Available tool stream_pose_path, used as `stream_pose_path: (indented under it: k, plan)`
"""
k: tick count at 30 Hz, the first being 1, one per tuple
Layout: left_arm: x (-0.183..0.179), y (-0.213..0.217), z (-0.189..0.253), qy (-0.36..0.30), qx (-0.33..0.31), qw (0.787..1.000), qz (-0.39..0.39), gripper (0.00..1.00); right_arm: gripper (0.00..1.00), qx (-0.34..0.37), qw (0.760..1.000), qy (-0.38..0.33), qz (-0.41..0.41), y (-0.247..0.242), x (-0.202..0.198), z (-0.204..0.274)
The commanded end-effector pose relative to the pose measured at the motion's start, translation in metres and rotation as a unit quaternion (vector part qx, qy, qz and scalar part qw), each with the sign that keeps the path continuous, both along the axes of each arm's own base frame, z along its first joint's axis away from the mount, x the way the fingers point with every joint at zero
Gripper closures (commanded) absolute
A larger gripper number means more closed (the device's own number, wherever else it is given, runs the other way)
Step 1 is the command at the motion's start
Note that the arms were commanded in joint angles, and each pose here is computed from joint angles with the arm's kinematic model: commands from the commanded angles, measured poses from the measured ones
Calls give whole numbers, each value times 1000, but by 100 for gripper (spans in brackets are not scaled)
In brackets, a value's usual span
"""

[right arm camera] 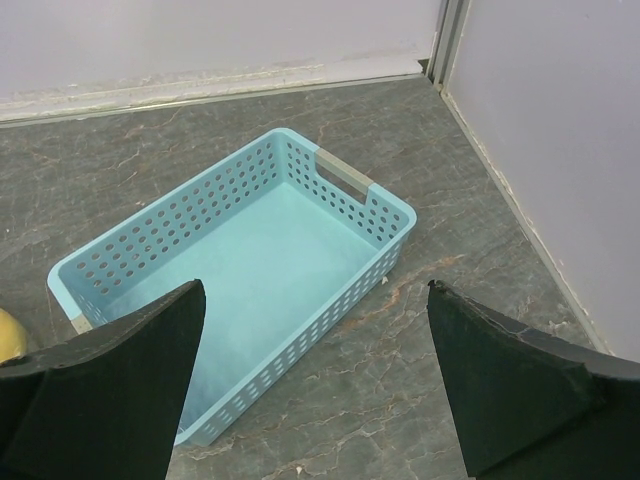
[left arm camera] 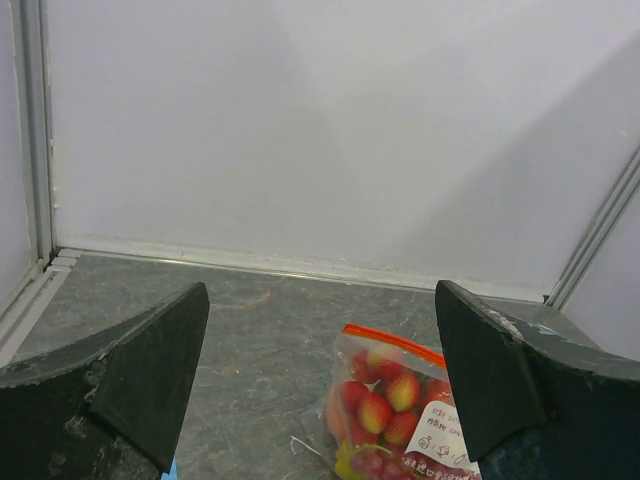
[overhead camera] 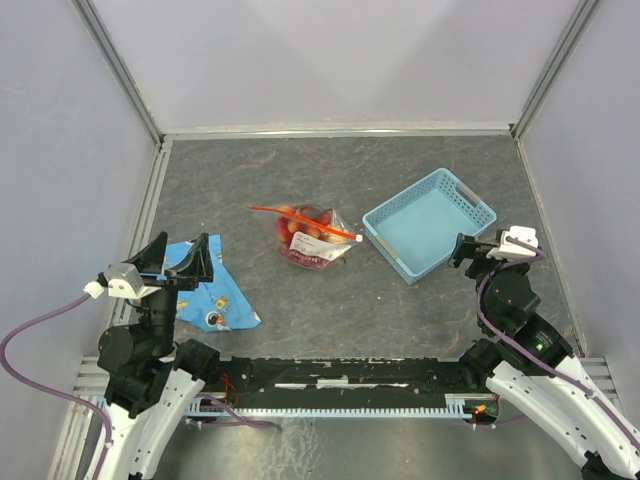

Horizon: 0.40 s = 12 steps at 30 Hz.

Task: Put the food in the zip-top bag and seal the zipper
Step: Reset both arms

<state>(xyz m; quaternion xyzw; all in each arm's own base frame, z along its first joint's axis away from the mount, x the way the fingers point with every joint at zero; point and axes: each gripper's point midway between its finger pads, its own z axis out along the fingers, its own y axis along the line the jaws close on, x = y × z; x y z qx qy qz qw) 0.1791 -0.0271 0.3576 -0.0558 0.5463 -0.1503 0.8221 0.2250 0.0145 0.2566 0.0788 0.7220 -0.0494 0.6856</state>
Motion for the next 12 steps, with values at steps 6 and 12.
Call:
stream_pose_path:
  k: [6,12]
  plan:
    - [-6,7,14,-25,-11,1000,11,0,1,13,1000,-9,1,4,4,5]
    - [-7,6,13,-24,-9,1000,10,0,1,12,1000,-7,0,4,4,4]
